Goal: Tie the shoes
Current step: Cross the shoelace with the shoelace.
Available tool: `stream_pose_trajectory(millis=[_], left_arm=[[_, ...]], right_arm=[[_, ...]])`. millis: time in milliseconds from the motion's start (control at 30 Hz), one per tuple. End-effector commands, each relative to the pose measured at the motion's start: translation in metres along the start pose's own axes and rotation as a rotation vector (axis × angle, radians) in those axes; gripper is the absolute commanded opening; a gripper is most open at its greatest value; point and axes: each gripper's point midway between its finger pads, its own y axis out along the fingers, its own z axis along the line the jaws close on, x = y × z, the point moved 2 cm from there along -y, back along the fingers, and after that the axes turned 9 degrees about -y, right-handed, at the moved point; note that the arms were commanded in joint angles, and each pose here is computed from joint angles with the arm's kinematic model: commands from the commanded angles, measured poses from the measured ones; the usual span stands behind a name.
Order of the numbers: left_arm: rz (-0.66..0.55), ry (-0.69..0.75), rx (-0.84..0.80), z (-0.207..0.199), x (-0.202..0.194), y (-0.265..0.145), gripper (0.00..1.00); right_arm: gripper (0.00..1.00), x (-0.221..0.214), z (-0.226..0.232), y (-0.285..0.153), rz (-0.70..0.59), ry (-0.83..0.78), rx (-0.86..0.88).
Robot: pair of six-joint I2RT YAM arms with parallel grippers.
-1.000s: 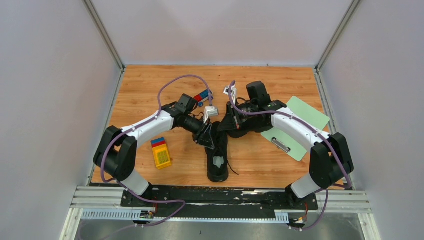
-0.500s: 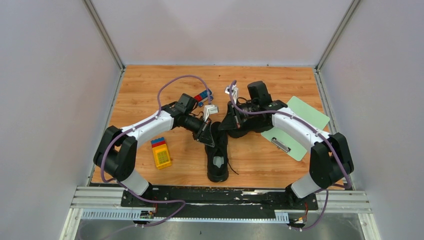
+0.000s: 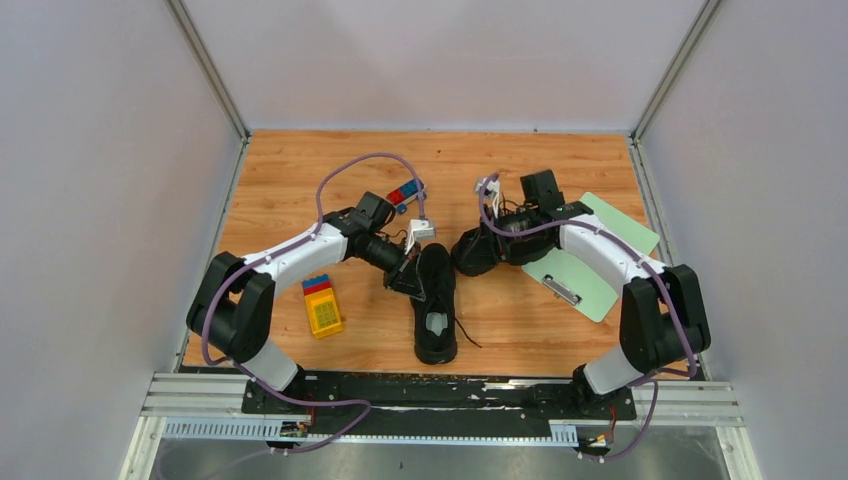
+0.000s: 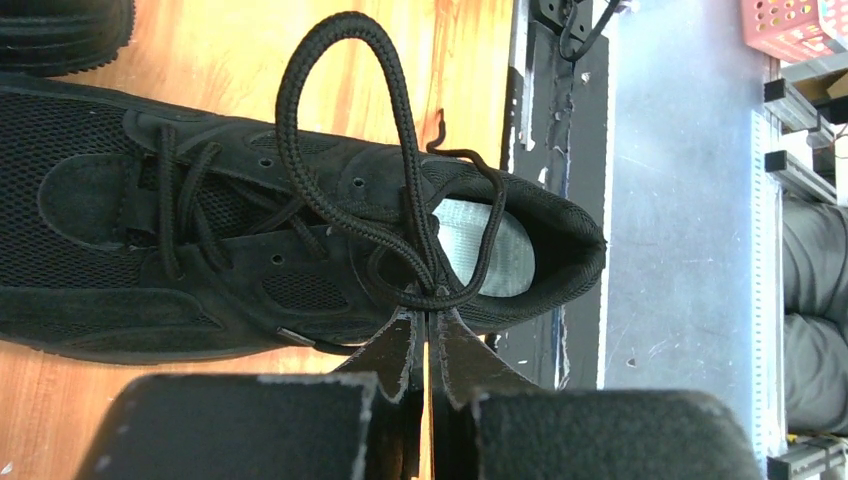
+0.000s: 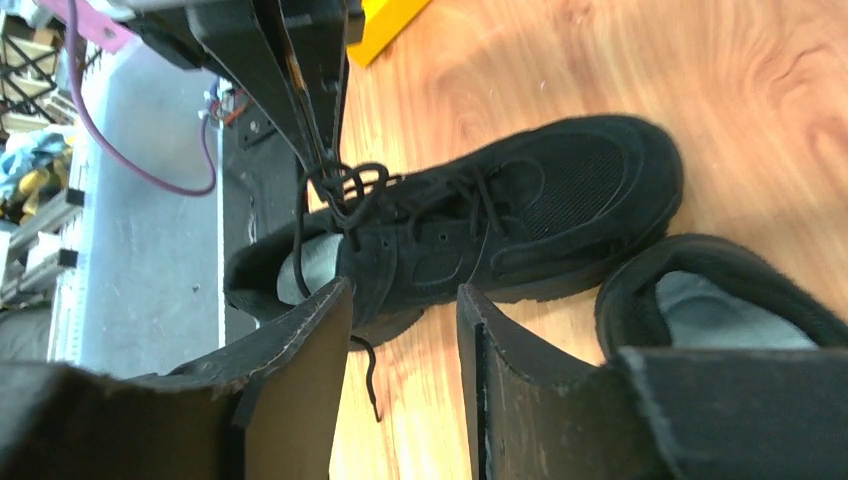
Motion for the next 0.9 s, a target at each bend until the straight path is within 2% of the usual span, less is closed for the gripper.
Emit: stream_pose_trajectory(millis=[0,267,867], left_arm=[[-0.056,0.131,-0.049,-0.012,0.011,-0.001,0.00],[-0.086,0.177,-0.046,-0.016,0.025,-0.005,0.00],[-0.058,0.250,-0.069,-0.020,0.012,-0.007,0.00]], right_arm=[[0.43,-0.027,0.005,0.016,0.063,-0.095,0.043],[0.41,-0.025,0.006,0.049,0.091,-0.146,0.102],[0.45,-0.015,0.033,0.081,-0.012,-0.080,0.339]])
